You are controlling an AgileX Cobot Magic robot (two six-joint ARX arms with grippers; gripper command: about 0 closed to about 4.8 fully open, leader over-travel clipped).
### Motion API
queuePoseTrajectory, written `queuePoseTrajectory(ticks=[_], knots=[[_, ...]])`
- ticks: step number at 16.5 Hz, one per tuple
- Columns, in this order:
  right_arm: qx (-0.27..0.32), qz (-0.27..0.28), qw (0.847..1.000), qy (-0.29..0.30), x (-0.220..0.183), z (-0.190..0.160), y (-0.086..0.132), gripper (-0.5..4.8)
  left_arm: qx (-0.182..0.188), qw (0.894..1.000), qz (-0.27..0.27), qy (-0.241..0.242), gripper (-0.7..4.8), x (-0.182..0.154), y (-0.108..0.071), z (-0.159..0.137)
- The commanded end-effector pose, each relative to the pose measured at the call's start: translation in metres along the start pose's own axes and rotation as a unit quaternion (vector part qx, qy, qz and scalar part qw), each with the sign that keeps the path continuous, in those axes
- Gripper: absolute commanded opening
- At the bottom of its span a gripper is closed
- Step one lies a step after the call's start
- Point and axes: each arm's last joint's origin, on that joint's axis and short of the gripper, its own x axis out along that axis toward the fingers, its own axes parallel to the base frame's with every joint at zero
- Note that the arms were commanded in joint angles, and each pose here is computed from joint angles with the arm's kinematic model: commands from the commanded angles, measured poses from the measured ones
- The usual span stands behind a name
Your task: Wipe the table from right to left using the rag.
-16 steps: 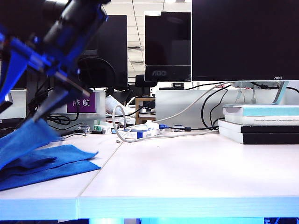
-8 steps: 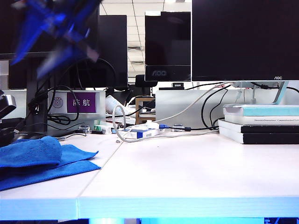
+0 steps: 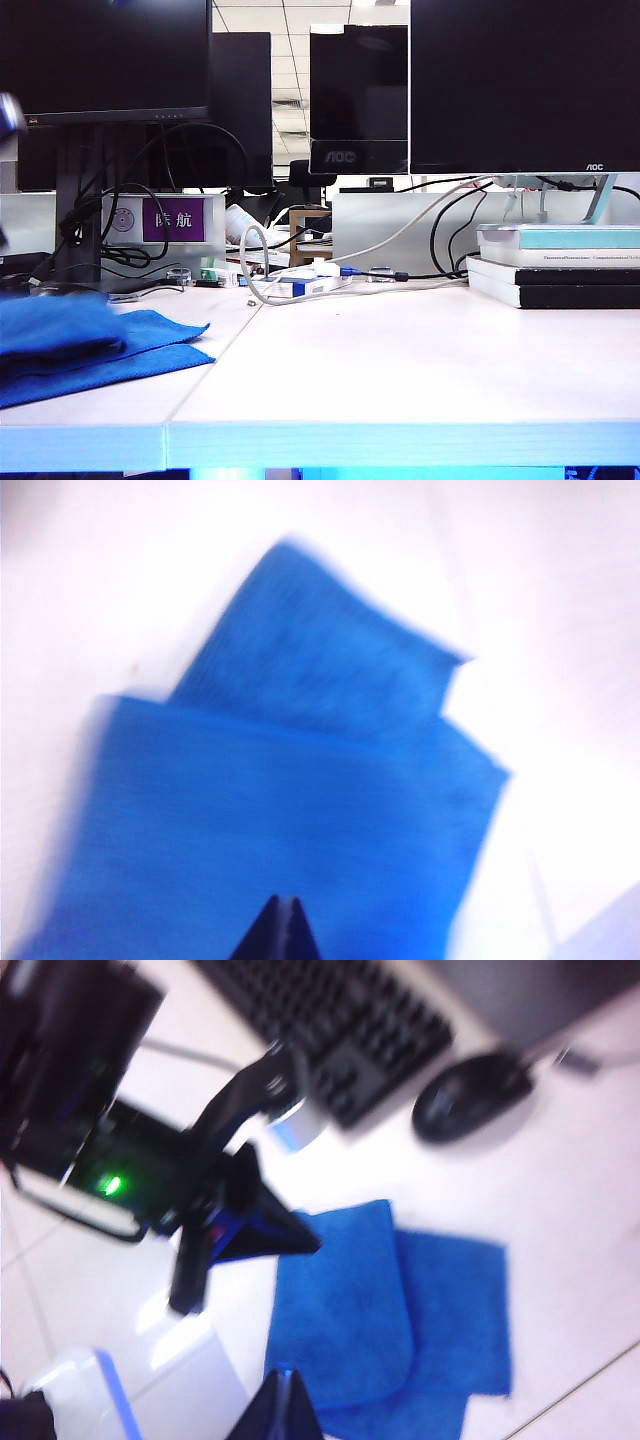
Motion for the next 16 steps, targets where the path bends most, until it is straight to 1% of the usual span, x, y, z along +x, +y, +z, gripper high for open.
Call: queuePoseTrajectory(ticks=[1,2,3,4,5,7,8,9,10,11,12,13,14,15,16], knots=[[-0.009,-0.027,0.999,-0.044,-0.031,0.006,0.005,-0.01,0.024,0.999,0.004,-0.04,-0.05,-0.022,-0.019,0.002],[-0.014,-0.035,0.998,-0.055,-0.04,0.007,0.007,-0.01,0.037,0.998,0.01,-0.056,-0.05,-0.03,-0.025,0.002],[-0.028,-0.035,0.997,-0.068,-0.056,0.008,0.011,-0.01,0.052,0.994,0.018,-0.09,-0.05,-0.045,-0.037,0.003],[-0.032,-0.039,0.996,-0.077,-0.067,0.008,0.013,-0.01,0.051,0.992,0.023,-0.115,-0.05,-0.054,-0.044,0.003],[-0.033,-0.042,0.995,-0.084,-0.074,0.008,0.015,-0.01,0.052,0.99,0.025,-0.13,-0.05,-0.059,-0.048,0.004],[-0.04,-0.041,0.992,-0.11,-0.1,0.007,0.022,-0.01,0.074,0.978,0.033,-0.192,-0.05,-0.082,-0.066,0.003],[-0.052,-0.054,0.988,-0.133,-0.124,0.005,0.027,-0.01,0.109,0.962,0.04,-0.246,-0.05,-0.101,-0.081,0.0],[-0.056,-0.072,0.985,-0.149,-0.139,0.004,0.03,-0.01,0.137,0.948,0.043,-0.283,-0.05,-0.114,-0.092,-0.002],[-0.064,-0.092,0.98,-0.163,-0.154,0.001,0.032,-0.01,0.159,0.936,0.049,-0.311,-0.05,-0.124,-0.1,-0.005],[-0.069,-0.109,0.976,-0.175,-0.17,-0.002,0.035,-0.01,0.179,0.921,0.055,-0.342,-0.05,-0.136,-0.11,-0.009],[-0.074,-0.119,0.973,-0.181,-0.181,-0.005,0.037,-0.01,0.183,0.908,0.065,-0.372,-0.05,-0.147,-0.119,-0.013],[-0.075,-0.134,0.97,-0.19,-0.2,-0.012,0.04,-0.01,0.178,0.889,0.084,-0.413,-0.05,-0.162,-0.132,-0.025],[-0.074,-0.151,0.966,-0.196,-0.212,-0.017,0.042,-0.01,0.173,0.878,0.09,-0.436,-0.05,-0.172,-0.142,-0.036],[-0.079,-0.164,0.963,-0.197,-0.222,-0.021,0.043,-0.01,0.172,0.872,0.086,-0.449,-0.05,-0.178,-0.149,-0.045],[-0.079,-0.178,0.961,-0.197,-0.234,-0.028,0.045,-0.01,0.176,0.861,0.087,-0.468,-0.05,-0.186,-0.157,-0.056]])
